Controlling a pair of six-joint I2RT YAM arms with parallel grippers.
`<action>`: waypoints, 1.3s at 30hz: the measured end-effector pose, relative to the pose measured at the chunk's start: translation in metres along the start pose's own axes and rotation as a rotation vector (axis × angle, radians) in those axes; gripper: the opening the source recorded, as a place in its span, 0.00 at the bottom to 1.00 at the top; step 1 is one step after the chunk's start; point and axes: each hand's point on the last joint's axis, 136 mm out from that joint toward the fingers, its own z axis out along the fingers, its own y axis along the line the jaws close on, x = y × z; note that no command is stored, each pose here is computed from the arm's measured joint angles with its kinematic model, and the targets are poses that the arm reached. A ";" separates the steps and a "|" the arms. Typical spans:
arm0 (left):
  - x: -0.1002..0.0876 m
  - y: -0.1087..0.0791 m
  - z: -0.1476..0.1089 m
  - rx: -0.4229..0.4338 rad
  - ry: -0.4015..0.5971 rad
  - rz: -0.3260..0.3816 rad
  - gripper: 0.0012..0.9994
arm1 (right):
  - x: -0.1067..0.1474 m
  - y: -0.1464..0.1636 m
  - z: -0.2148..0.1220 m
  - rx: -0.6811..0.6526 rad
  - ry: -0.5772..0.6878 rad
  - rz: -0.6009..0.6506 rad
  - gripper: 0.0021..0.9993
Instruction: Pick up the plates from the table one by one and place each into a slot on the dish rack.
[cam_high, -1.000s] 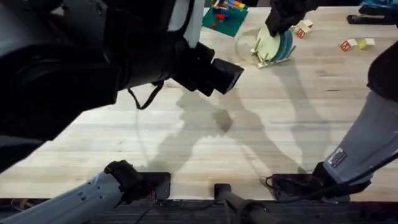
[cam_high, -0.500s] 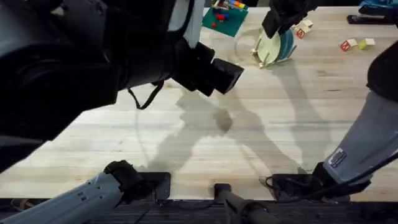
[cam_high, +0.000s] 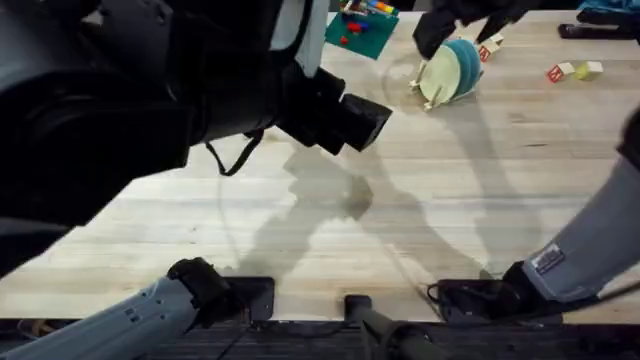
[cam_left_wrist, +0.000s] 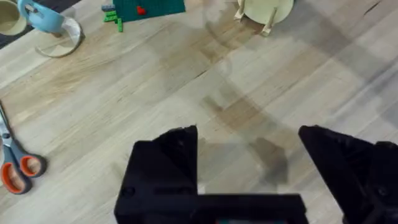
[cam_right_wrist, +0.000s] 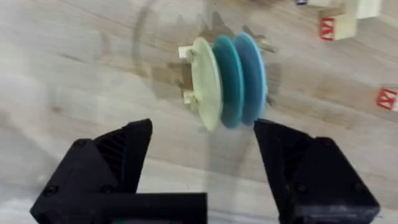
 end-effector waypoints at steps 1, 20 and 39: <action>0.000 0.000 0.000 0.000 0.000 0.000 0.99 | 0.001 0.000 -0.011 0.002 -0.019 0.000 0.99; 0.000 0.000 0.000 0.000 0.000 0.000 0.99 | 0.074 0.020 -0.163 -0.007 -0.212 -0.005 1.00; 0.000 0.000 0.000 0.000 0.000 0.000 0.99 | 0.177 0.033 -0.146 -0.052 -0.239 0.086 1.00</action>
